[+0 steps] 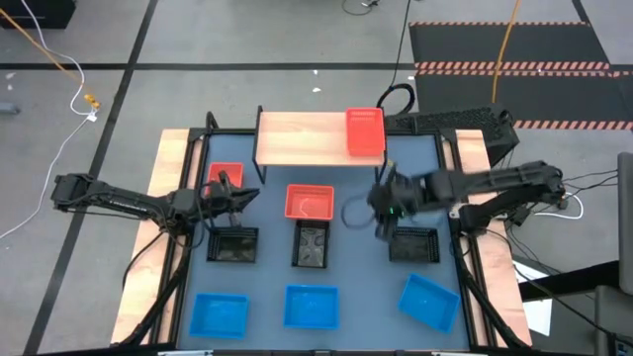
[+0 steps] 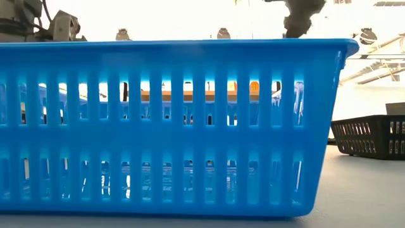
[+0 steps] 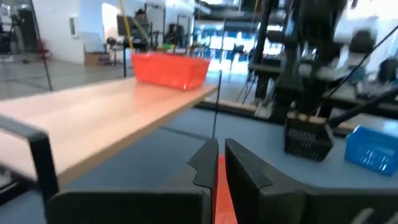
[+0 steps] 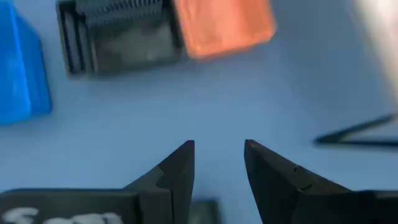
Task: Stack baskets on shelf by color
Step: Put the right black bin on the shelf
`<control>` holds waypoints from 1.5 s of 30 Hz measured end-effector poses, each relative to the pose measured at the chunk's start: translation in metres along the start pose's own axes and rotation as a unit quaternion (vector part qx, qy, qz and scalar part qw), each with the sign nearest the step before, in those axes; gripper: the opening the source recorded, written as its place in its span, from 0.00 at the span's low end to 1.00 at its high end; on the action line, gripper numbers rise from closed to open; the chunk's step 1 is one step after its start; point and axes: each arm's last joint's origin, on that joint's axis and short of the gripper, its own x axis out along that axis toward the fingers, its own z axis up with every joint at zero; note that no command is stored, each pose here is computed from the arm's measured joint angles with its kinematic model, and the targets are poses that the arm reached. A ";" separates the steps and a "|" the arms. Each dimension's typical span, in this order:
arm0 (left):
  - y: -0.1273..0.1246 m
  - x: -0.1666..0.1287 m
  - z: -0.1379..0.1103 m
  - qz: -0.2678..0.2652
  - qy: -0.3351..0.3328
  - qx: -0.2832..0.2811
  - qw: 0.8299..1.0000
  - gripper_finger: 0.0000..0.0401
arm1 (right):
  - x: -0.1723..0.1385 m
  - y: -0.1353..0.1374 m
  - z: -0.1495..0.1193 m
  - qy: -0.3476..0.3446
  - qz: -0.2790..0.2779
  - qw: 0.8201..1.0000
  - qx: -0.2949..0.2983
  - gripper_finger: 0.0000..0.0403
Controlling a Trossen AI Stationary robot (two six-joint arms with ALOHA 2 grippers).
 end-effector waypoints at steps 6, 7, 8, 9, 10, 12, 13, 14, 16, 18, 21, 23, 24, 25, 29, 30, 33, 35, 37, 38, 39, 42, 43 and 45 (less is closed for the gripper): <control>-0.005 -0.001 0.001 -0.026 -0.006 0.001 1.000 0.08 | 0.027 0.009 -0.041 0.043 -0.034 0.990 0.132 0.34; -0.005 -0.001 0.002 -0.027 -0.009 0.001 1.000 0.08 | 0.033 0.008 -0.046 0.057 -0.040 0.984 0.165 0.34; -0.005 -0.002 0.002 -0.029 -0.011 0.001 1.000 0.08 | 0.039 0.006 -0.051 0.070 -0.048 0.976 0.199 0.34; -0.005 -0.002 0.003 -0.029 -0.013 0.000 0.999 0.08 | 0.044 0.004 -0.056 0.083 -0.050 0.968 0.232 0.35; -0.006 -0.002 0.003 -0.030 -0.015 -0.001 0.999 0.08 | 0.049 0.003 -0.060 0.095 -0.049 0.959 0.263 0.35; -0.006 -0.002 0.004 -0.030 -0.017 0.001 0.999 0.08 | 0.058 0.001 -0.066 0.117 -0.034 0.944 0.307 0.36; -0.006 -0.002 0.004 -0.030 -0.019 0.003 0.999 0.08 | 0.064 0.000 -0.070 0.125 -0.028 0.938 0.323 0.37; -0.006 -0.002 0.004 -0.030 -0.021 0.006 0.999 0.08 | 0.068 0.000 -0.073 0.131 -0.022 0.933 0.336 0.38; -0.006 -0.002 0.005 -0.030 -0.023 0.014 0.999 0.08 | 0.076 0.000 -0.077 0.132 -0.012 0.926 0.353 0.39; -0.006 -0.002 0.005 -0.030 -0.024 0.021 0.999 0.08 | 0.081 0.001 -0.079 0.131 0.003 0.923 0.362 0.40; -0.006 -0.002 0.005 -0.030 -0.024 0.024 0.999 0.08 | 0.088 0.002 -0.080 0.119 0.019 0.922 0.367 0.42; -0.006 -0.002 0.005 -0.029 -0.024 0.028 0.999 0.08 | 0.091 0.002 -0.081 0.111 0.029 0.921 0.371 0.43; -0.006 -0.002 0.005 -0.029 -0.024 0.030 0.999 0.08 | 0.092 0.002 -0.081 0.108 0.032 0.921 0.373 0.43; -0.006 -0.002 0.005 -0.029 -0.024 0.031 0.999 0.08 | 0.094 0.002 -0.082 0.105 0.035 0.922 0.372 0.43; -0.006 -0.002 0.005 -0.029 -0.025 0.031 0.999 0.08 | 0.099 0.002 -0.085 0.122 0.053 0.925 0.356 0.42; -0.006 -0.002 0.005 -0.029 -0.025 0.029 0.999 0.08 | 0.099 0.002 -0.086 0.124 0.053 0.925 0.355 0.41; -0.006 -0.002 0.005 -0.029 -0.025 0.023 0.999 0.08 | 0.101 0.001 -0.089 0.129 0.048 0.928 0.347 0.36; -0.006 -0.002 0.005 -0.029 -0.025 0.019 0.999 0.08 | 0.101 0.000 -0.091 0.133 0.044 0.930 0.339 0.31; -0.006 -0.002 0.005 -0.029 -0.025 0.015 0.999 0.08 | 0.102 0.000 -0.092 0.134 0.045 0.936 0.322 0.24; -0.006 -0.002 0.005 -0.030 -0.025 0.013 0.999 0.08 | 0.102 0.000 -0.092 0.135 0.045 0.938 0.316 0.20; -0.006 -0.002 0.005 -0.030 -0.024 0.010 0.999 0.08 | 0.102 0.000 -0.093 0.140 0.049 0.939 0.311 0.17; -0.006 -0.002 0.005 -0.030 -0.024 0.006 0.999 0.08 | 0.101 0.000 -0.092 0.166 0.081 0.933 0.309 0.05; -0.006 -0.002 0.005 -0.030 -0.024 0.007 0.999 0.08 | 0.100 0.001 -0.091 0.173 0.091 0.930 0.310 0.03; -0.006 -0.002 0.005 -0.030 -0.024 0.007 0.999 0.08 | 0.096 0.002 -0.088 0.176 0.107 0.928 0.310 0.03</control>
